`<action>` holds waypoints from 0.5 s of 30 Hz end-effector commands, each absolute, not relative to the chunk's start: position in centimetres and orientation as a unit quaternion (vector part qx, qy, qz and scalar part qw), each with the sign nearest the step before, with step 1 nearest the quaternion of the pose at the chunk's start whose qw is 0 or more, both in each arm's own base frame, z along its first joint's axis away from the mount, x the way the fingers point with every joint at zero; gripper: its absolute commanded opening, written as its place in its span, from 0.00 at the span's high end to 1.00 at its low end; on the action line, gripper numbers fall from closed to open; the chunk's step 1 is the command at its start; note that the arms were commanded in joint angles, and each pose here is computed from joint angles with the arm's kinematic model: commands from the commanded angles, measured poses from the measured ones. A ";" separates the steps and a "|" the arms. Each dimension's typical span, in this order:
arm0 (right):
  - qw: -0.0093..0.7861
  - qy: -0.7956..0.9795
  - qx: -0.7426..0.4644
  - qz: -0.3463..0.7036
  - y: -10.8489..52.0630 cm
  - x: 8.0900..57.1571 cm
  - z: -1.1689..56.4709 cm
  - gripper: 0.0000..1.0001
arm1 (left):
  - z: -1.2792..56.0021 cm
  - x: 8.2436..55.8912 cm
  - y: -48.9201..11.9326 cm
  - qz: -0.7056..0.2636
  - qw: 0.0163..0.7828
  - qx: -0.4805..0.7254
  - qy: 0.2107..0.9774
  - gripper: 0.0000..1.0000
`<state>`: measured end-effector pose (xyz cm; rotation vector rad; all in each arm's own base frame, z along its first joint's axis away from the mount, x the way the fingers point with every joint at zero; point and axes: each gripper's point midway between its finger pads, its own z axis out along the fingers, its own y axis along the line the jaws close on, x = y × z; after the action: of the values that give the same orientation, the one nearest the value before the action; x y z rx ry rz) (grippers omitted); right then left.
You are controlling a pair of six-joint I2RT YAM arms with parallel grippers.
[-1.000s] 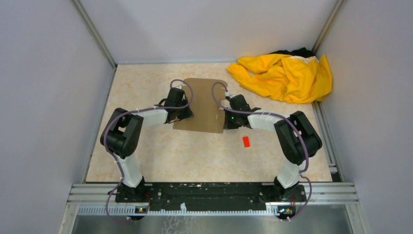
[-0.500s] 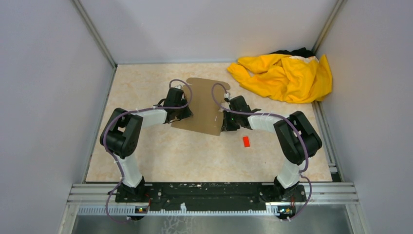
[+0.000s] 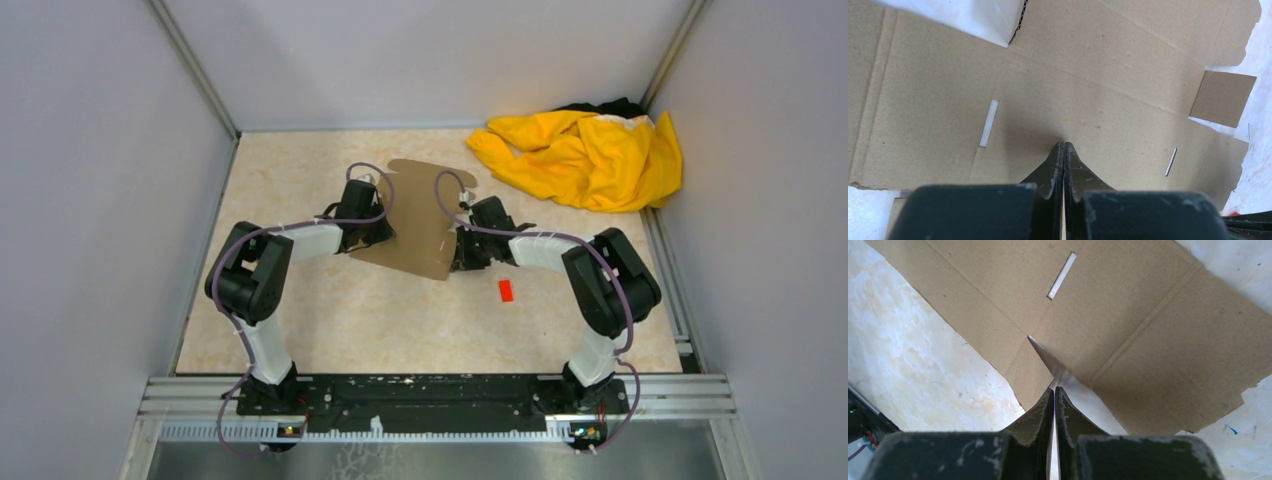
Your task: Fold the paper box
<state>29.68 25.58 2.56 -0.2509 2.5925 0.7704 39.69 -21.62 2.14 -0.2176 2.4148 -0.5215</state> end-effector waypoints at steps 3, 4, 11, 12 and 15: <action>0.257 0.901 -0.106 0.332 28.6 31.7 6.3 0.95 | -6.1 32.1 -17.3 -0.095 0.180 -0.082 0.976 1.00; 0.257 0.901 -0.106 0.334 28.7 31.8 6.4 0.95 | -6.1 32.1 -17.3 -0.095 0.180 -0.082 0.976 1.00; 0.261 0.896 -0.110 0.342 29.4 32.3 7.1 0.95 | -6.3 32.1 -17.3 -0.096 0.178 -0.080 0.976 1.00; 0.260 0.896 -0.110 0.343 29.5 32.3 7.1 0.95 | -6.3 32.1 -17.3 -0.096 0.177 -0.080 0.976 1.00; 0.259 0.896 -0.112 0.344 29.8 32.5 7.0 0.95 | -6.3 32.0 -17.3 -0.096 0.177 -0.079 0.976 1.00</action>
<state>30.81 27.52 4.72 -0.2641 2.5283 0.8680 39.85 -21.55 2.10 -0.2208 2.4106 -0.5232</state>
